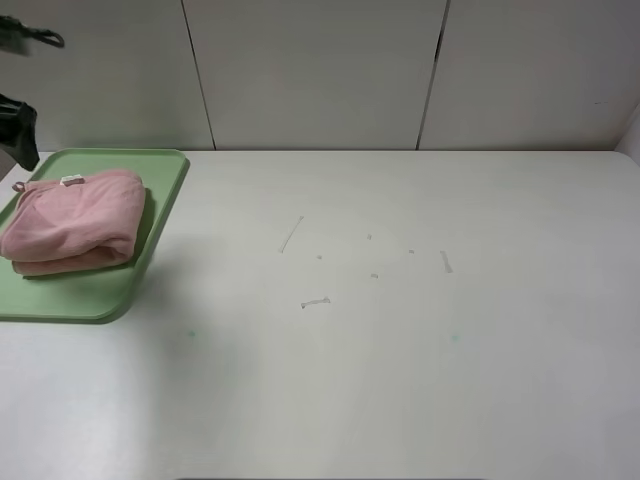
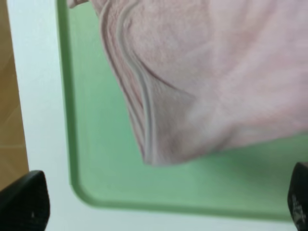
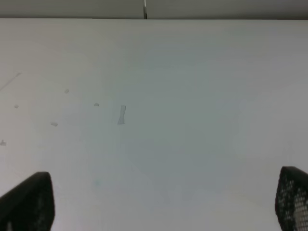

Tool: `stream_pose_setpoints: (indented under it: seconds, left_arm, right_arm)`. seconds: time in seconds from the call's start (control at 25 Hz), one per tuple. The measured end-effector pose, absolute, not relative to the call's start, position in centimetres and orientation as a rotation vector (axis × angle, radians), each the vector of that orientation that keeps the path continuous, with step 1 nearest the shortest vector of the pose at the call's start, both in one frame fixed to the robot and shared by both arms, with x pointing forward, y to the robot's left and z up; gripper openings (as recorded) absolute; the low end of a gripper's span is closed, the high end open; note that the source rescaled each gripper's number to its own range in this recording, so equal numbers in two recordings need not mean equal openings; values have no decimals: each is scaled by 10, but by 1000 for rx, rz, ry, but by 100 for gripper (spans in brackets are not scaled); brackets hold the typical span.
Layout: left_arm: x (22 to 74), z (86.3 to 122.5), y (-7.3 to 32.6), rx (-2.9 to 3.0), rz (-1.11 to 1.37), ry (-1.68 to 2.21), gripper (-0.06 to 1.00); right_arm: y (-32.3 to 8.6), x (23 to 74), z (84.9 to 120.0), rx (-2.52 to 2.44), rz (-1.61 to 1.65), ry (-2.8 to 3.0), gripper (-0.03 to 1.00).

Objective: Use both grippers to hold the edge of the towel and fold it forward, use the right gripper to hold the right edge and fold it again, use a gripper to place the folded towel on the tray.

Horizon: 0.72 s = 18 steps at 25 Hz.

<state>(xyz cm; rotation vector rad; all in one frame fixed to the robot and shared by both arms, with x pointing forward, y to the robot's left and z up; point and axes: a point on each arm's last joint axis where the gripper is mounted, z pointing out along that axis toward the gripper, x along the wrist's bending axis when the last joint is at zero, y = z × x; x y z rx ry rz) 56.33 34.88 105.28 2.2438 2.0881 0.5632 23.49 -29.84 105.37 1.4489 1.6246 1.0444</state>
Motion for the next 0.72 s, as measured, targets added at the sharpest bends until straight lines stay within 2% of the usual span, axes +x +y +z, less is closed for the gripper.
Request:
stream_pose_setpoints:
  seconds: [0.36,0.56,0.72]
  left_arm:
    - [470,1085,340,2136,731,1998,100]
    - [415,1089,332,1992,911,1855,100]
    - [375,1086,321,1819,945,1763,100]
  right_arm:
    - [-298,235,1054,1449,1044,1625,100]
    - [-298,235,1054,1449,1044,1625,100]
    - [-298,235,1054,1449,1044,1625,100]
